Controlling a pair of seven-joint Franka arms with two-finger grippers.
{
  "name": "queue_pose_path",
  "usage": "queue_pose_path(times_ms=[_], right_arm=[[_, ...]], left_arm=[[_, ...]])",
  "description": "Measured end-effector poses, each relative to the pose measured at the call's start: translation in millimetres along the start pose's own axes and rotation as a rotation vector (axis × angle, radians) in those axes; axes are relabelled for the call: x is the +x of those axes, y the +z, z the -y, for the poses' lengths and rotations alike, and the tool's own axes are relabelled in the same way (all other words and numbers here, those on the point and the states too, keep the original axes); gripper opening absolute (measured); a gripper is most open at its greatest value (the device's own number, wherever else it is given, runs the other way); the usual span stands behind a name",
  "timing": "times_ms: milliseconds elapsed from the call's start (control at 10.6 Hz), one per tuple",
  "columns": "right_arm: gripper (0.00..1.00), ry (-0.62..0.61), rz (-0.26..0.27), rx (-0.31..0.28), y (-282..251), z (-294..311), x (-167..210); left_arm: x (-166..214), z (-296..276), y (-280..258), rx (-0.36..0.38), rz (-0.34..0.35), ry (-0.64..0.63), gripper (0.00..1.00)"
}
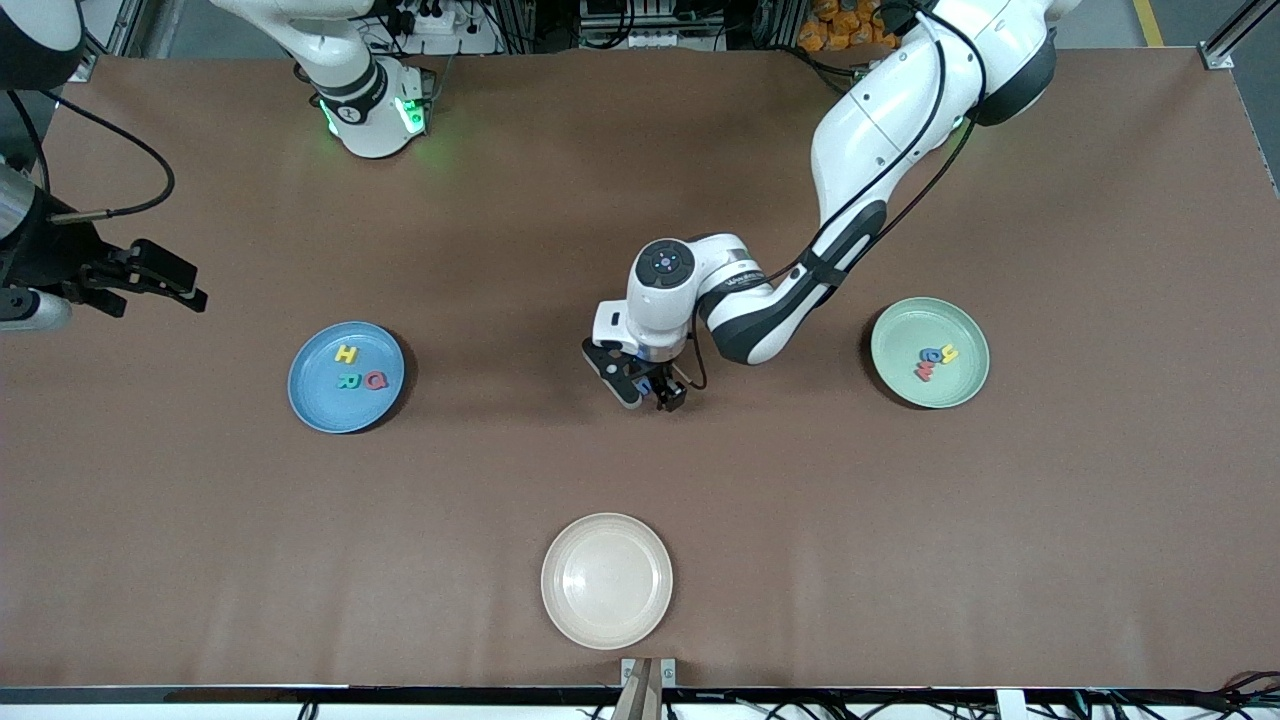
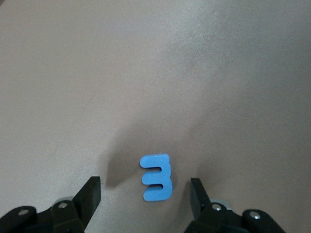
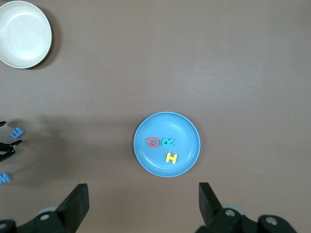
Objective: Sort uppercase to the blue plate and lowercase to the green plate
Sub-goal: 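Lower the left gripper onto the blue E and close it, then carry the E to the green plate while the right gripper nears the M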
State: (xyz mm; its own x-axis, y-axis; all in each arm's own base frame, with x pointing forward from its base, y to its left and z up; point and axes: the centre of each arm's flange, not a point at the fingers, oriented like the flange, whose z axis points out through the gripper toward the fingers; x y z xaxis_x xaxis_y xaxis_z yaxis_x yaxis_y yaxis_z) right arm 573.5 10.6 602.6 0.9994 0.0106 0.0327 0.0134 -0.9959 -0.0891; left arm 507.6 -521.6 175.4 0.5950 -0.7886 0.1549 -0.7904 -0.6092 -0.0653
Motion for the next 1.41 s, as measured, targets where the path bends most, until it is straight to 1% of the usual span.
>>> queue_pose_path(times_ms=[188, 282, 376, 565, 659, 847, 1224, 1318, 1412], right_arm=[[0.99, 0.001, -0.001, 0.018, -2.8, 2.1, -0.2], [0.99, 0.002, -0.003, 0.027, -4.5, 2.9, -0.2], [0.99, 0.005, -0.005, 0.031, -5.4, 1.7, -0.1], [0.98, 0.009, -0.002, 0.033, -3.9, -0.3, 0.7], [0.98, 0.009, 0.000, 0.035, -2.5, -0.3, 1.3], [0.95, 0.008, 0.004, 0.038, -0.3, 0.6, 2.2], [0.92, 0.004, 0.011, 0.044, 3.4, 5.9, 3.6], [0.91, 0.009, 0.010, 0.053, 3.5, 8.2, 4.3], [0.90, 0.013, 0.006, 0.060, 1.8, 11.8, 5.3]], left_arm=[[-0.3, -1.6, 2.3, 0.007, 0.003, 0.002, 0.79], [-0.7, -2.9, 3.7, 0.005, 0.005, 0.003, 0.72], [0.1, -4.3, 3.0, 0.004, 0.004, 0.004, 0.67], [0.9, -5.7, 2.2, 0.004, 0.004, 0.004, 0.63], [1.3, -7.4, 2.0, 0.004, 0.005, 0.006, 0.57], [1.8, -9.9, 1.7, 0.004, 0.005, 0.009, 0.50], [2.0, -10.5, 1.6, 0.004, 0.006, -0.012, 0.43], [2.1, -10.6, 1.6, 0.003, 0.006, -0.014, 0.41], [2.3, -11.4, 1.4, 0.002, 0.006, -0.014, 0.33]])
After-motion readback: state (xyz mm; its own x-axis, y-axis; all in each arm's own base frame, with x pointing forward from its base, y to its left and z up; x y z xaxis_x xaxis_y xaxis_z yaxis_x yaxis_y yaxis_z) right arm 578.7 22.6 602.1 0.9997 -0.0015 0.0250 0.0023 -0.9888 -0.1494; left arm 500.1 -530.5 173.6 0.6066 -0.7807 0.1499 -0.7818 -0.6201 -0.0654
